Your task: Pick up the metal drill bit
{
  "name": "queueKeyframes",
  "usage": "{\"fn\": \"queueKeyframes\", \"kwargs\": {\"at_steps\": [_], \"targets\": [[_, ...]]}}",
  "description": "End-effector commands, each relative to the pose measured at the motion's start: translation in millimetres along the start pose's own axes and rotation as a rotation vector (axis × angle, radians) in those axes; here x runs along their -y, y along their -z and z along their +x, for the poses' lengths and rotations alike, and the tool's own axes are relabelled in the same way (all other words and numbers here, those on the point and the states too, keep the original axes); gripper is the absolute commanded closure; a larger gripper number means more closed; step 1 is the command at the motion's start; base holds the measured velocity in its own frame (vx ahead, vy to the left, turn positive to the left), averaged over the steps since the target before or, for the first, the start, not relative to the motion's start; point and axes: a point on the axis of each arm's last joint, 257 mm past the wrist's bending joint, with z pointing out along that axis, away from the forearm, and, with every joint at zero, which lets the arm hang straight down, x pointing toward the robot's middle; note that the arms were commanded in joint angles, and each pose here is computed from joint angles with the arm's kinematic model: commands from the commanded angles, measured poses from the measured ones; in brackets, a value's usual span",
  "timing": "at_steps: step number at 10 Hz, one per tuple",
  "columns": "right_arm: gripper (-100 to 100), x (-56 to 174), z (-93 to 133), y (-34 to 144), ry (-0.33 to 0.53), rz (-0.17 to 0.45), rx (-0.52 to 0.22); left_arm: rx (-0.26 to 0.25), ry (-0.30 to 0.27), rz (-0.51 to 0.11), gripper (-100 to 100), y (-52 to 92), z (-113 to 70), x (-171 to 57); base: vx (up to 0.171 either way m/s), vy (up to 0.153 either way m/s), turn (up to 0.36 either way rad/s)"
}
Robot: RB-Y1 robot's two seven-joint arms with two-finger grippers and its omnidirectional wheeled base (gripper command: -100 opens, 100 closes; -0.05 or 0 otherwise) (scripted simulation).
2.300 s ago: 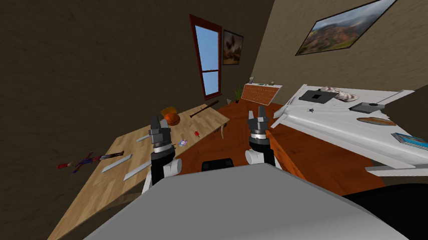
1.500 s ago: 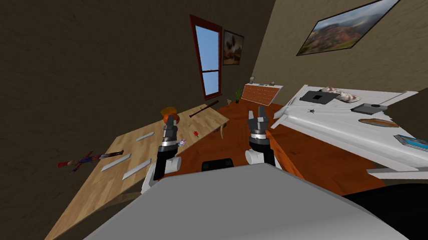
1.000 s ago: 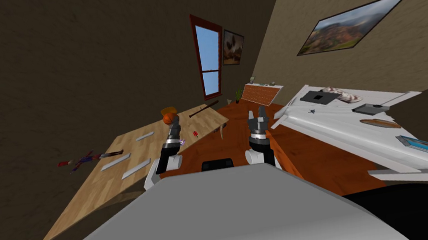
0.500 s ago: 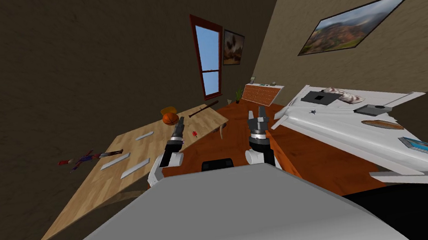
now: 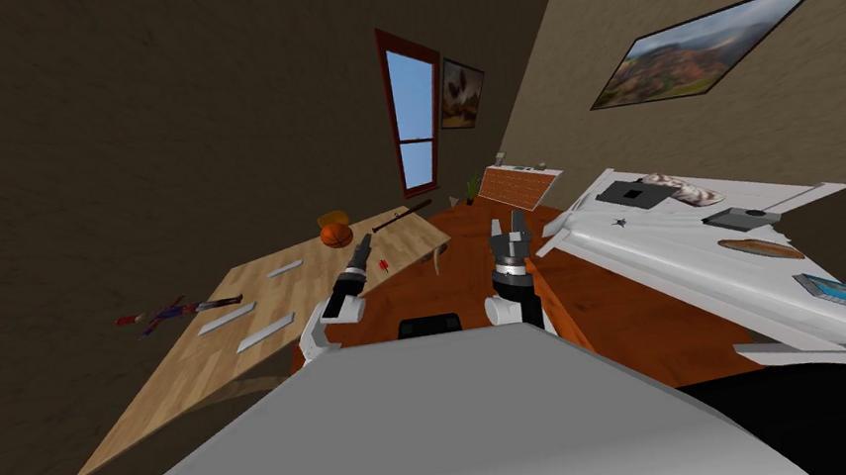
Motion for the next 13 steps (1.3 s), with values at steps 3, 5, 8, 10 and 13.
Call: {"fn": "queueKeyframes", "kwargs": {"at_steps": [3, 5, 8, 10, 13], "targets": [[0, 0.0, 0.0, 0.0, 0.0, 0.0, 0.0, -0.075, -0.039, -0.094, -100, -11.8, 24.4, -28.6, 0.008, -0.032, 0.012], [0, 0.0, 0.0, 0.0, 0.0, 0.0, 0.0, -0.117, -0.059, -0.151, -100, -15.2, 36.8, -46.1, 0.014, -0.032, 0.007], [0, 0.0, 0.0, 0.0, 0.0, 0.0, 0.0, -0.166, -0.08, -0.226, -100, -15.8, 50.3, -67.9, 0.016, -0.025, 0.007], [0, 0.0, 0.0, 0.0, 0.0, 0.0, 0.0, -0.203, -0.1, -0.266, -100, -17.2, 60.8, -81.3, 0.012, -0.016, 0.003], [0, 0.0, 0.0, 0.0, 0.0, 0.0, 0.0, -0.251, -0.122, -0.332, -100, -14.7, 72.9, -101.2, 0.023, -0.023, 0.002]]}}
